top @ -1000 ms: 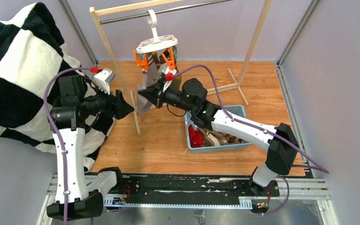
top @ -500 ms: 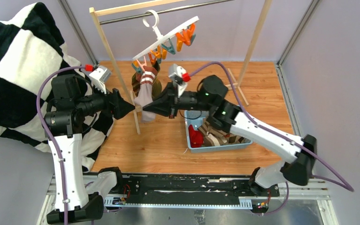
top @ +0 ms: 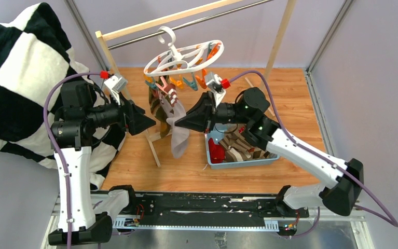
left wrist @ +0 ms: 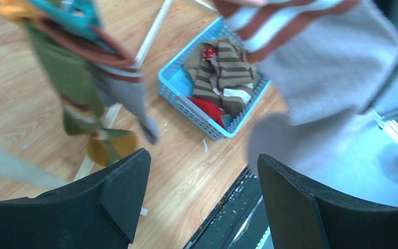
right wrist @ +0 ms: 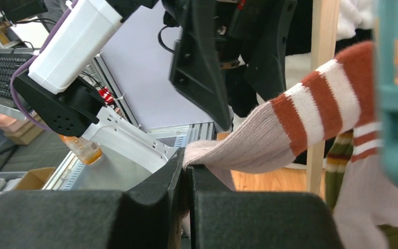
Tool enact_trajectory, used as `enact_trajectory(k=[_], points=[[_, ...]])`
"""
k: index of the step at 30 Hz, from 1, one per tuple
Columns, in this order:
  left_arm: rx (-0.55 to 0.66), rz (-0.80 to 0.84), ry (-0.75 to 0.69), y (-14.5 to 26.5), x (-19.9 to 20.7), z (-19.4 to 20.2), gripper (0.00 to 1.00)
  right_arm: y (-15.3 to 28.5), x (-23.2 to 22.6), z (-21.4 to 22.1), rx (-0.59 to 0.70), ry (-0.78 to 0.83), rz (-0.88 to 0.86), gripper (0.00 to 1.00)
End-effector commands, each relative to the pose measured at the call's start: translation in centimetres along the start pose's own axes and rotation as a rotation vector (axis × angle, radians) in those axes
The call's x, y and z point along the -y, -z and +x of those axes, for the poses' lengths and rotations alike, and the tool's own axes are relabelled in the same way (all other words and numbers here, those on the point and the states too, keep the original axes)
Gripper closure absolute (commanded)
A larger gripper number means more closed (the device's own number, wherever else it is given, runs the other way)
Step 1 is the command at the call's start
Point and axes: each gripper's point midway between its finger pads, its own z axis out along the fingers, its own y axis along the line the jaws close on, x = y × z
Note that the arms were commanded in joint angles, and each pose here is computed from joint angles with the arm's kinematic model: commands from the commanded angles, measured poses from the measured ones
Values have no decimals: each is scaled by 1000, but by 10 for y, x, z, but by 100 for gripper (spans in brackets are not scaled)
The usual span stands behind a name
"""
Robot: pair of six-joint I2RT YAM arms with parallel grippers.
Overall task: Remove the socks clipped to the hanger
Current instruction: Remove the sock from the hanger.
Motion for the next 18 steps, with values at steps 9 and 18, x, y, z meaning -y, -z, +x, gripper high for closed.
enact_trajectory(k=[9, 18], points=[[-47, 192, -10, -17, 19, 8, 12, -4, 12, -14, 131, -342, -309, 91], [-62, 251, -8, -29, 12, 3, 10, -6, 16, -4, 137, -379, -316, 89]])
